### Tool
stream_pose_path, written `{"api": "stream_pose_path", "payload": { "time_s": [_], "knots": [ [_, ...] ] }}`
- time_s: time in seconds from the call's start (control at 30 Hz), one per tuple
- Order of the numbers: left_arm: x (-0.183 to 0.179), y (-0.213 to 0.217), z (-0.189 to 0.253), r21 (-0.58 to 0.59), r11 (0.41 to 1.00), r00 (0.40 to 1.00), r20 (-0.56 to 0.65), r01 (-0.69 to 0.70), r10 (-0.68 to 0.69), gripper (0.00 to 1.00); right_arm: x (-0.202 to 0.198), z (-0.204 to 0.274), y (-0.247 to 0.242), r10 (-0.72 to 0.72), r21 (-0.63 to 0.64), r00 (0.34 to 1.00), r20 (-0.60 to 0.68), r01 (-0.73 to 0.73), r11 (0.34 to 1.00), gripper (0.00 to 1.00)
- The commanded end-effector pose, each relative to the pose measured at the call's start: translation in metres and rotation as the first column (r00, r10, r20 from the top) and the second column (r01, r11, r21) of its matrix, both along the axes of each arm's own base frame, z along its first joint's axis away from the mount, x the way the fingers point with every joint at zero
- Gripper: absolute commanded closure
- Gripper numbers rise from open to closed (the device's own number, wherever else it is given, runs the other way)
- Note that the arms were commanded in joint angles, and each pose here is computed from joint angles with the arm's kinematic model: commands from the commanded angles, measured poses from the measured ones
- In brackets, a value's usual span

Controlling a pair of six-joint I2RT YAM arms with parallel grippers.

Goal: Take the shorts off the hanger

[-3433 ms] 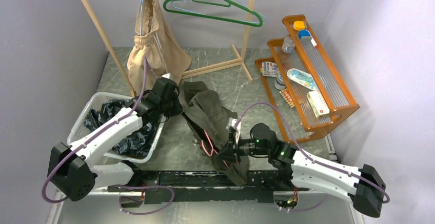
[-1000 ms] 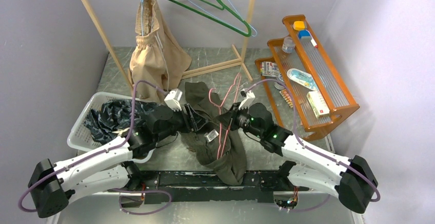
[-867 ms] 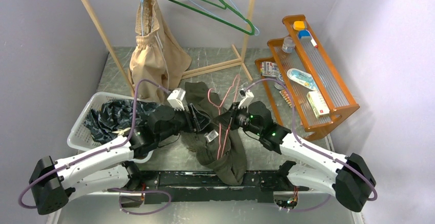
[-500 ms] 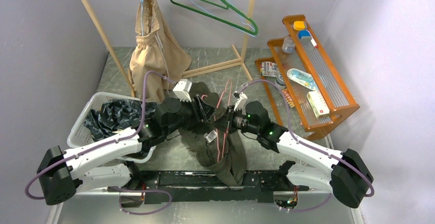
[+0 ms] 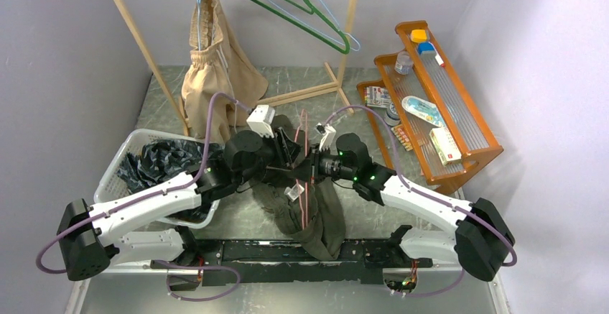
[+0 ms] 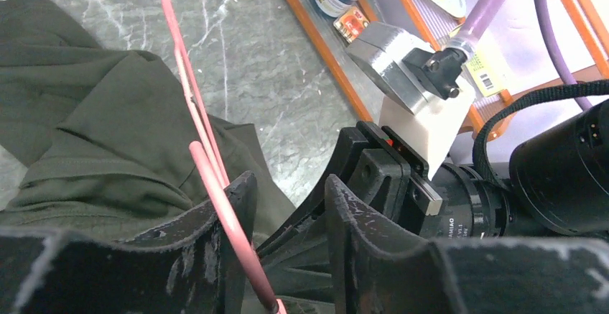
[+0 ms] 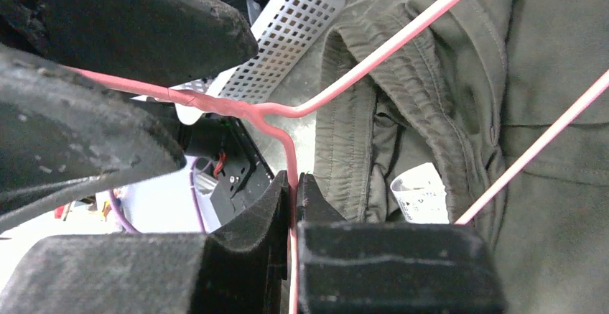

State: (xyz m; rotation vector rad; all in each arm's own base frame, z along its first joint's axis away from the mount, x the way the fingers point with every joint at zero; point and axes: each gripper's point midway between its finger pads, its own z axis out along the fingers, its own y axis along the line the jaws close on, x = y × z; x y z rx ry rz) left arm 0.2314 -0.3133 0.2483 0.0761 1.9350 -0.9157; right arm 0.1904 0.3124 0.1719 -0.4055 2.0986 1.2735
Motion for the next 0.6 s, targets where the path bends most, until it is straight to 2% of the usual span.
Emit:
{"api": "stream_pose_path", "payload": {
  "time_s": [0.0, 0.13, 0.27, 0.4, 0.57],
  "knots": [
    [-0.011, 0.002, -0.016, 0.022, 1.0, 0.999, -0.034, 0.006, -0.005, 0.56, 0.003, 0.012, 0.012, 0.04, 0.037, 0.999, 0.009, -0.041, 0.998, 1.0],
    [-0.008, 0.012, -0.027, 0.049, 0.996, 0.995, -0.062, -0.071, 0.074, 0.65, 0.004, 0.012, 0.014, 0.037, 0.045, 0.999, 0.001, -0.037, 0.998, 1.0],
    [-0.004, 0.023, -0.033, 0.083, 0.988, 0.988, -0.071, -0.131, 0.137, 0.57, 0.004, 0.019, 0.013, 0.027, 0.08, 1.0, 0.005, -0.027, 0.996, 1.0],
    [-0.003, 0.028, -0.036, 0.085, 0.983, 0.982, -0.083, -0.163, 0.17, 0.53, 0.001, 0.034, 0.015, 0.023, 0.156, 1.0, 0.004, -0.024, 0.987, 1.0],
    [-0.002, 0.034, -0.033, 0.024, 0.978, 0.974, -0.088, -0.208, 0.209, 0.58, -0.002, 0.03, 0.016, 0.033, 0.167, 0.999, -0.018, -0.03, 0.986, 1.0]
  ]
}}
